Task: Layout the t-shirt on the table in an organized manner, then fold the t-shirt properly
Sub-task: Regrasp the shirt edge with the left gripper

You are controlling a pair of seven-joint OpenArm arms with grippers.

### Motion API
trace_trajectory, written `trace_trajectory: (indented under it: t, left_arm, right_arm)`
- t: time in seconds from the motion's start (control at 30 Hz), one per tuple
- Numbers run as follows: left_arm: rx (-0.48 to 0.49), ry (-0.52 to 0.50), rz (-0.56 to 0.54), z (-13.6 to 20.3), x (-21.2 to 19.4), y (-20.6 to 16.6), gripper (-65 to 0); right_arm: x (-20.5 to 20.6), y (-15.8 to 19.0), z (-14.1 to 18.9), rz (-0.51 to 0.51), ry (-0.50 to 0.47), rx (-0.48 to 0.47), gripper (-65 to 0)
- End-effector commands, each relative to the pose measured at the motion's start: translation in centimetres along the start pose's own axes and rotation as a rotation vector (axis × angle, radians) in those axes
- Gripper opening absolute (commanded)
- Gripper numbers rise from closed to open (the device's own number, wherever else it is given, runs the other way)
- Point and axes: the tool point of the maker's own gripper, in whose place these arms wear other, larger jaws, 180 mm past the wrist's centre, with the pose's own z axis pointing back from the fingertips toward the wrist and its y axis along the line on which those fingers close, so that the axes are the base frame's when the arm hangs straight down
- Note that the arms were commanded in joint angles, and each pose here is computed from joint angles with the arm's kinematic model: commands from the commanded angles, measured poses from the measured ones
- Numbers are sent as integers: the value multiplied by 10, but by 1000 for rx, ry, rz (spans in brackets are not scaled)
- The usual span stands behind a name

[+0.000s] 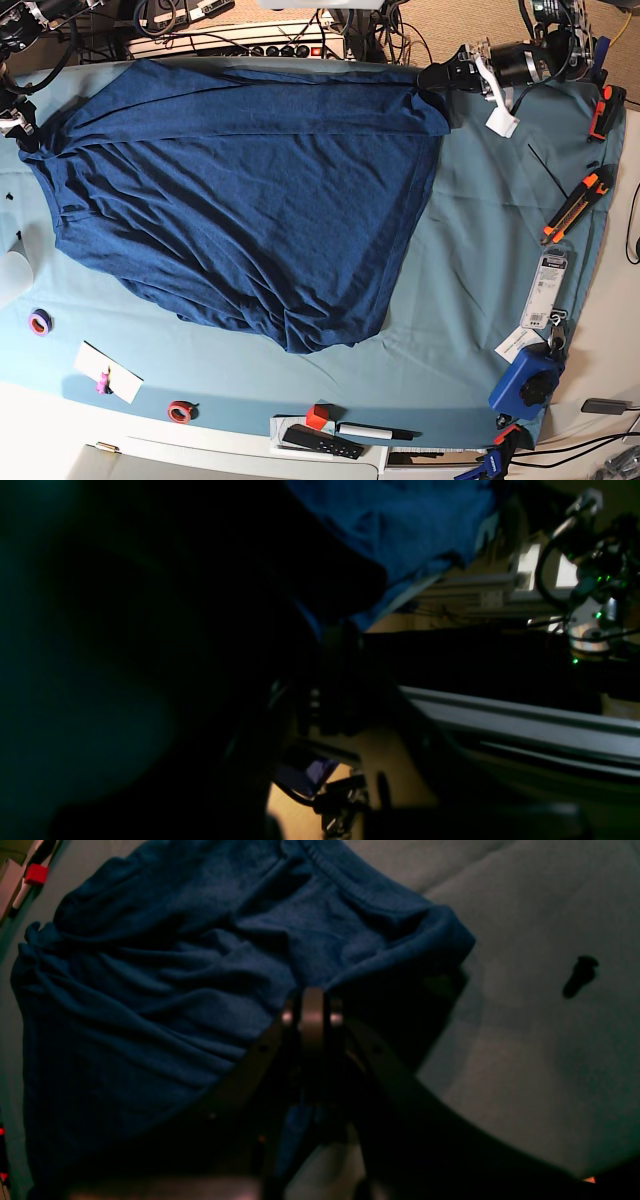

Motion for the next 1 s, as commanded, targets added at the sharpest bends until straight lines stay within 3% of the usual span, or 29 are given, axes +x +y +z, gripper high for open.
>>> trace_trajectory:
  t: [0.0, 0.17, 0.33, 0.53, 0.73, 0.97]
  left_arm:
    - [12, -12, -22, 7, 4, 2, -650]
    - [12, -63, -17, 16, 14, 4, -650]
    - [-96, -74, -57, 20, 16, -15, -650]
    - [-94, -27, -59, 19, 8, -15, -650]
    - [-92, -18, -62, 20, 6, -15, -650]
    - [-99, -29, -163, 23, 20, -35, -650]
  right_arm:
    - [21, 3, 7, 40, -47, 5, -650]
    - [20, 3, 7, 41, -43, 5, -650]
    - [18, 3, 7, 40, -34, 9, -650]
    - [22, 12, 9, 27, -67, 63, -650]
    - [27, 8, 14, 29, -81, 50, -650]
    - [35, -4, 30, 78, -58, 9, -650]
